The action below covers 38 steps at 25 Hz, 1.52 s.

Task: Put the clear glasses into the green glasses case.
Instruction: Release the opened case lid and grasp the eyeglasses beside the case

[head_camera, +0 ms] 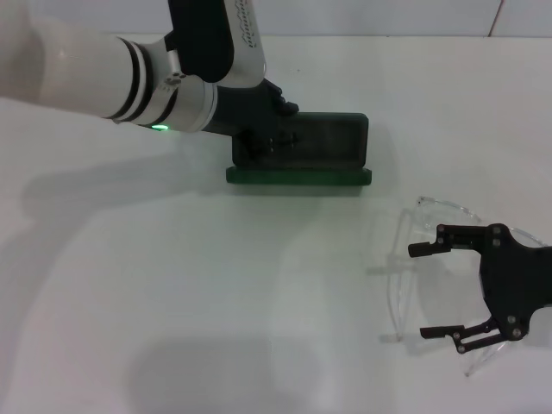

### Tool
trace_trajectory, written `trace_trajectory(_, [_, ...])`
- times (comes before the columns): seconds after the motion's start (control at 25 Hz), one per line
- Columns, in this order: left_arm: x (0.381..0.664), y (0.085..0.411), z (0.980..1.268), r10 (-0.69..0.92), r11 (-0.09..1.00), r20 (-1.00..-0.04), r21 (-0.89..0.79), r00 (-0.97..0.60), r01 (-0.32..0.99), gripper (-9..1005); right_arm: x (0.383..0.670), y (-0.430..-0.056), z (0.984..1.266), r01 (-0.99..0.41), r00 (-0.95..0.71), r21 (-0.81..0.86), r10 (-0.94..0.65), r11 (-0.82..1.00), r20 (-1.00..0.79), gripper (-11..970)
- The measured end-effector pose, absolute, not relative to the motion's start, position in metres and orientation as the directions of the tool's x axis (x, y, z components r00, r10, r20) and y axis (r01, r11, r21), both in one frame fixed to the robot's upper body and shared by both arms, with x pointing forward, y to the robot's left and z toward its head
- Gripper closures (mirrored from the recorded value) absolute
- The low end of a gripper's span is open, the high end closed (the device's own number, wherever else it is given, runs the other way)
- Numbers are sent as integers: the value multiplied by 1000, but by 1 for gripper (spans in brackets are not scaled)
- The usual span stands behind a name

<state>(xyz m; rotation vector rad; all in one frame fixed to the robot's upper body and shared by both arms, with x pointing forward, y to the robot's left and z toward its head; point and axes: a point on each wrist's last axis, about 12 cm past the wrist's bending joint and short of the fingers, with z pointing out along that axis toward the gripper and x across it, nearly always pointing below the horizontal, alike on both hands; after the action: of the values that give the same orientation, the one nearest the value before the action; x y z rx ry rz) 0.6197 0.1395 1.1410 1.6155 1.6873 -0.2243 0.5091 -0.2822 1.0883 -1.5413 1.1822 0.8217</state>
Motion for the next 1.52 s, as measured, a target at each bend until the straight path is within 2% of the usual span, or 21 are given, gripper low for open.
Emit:
trace_trajectory(0.36, [616,135,1120,795,172,-599,372,94,912,665,513,-279,1090,-952,304,-304,-284,-45,-909,120])
trace_trajectory(0.84, [607,135,1116,801,130,-592,313,86,941,666,516,-280,1090,-950,305,-309,-301,-36,-903,121])
trace_trajectory(1.52, [603,139,1110,811,127,-582,269,56,955,668,523,-278,1091,-949,307,-311,-331,-42,-892,120])
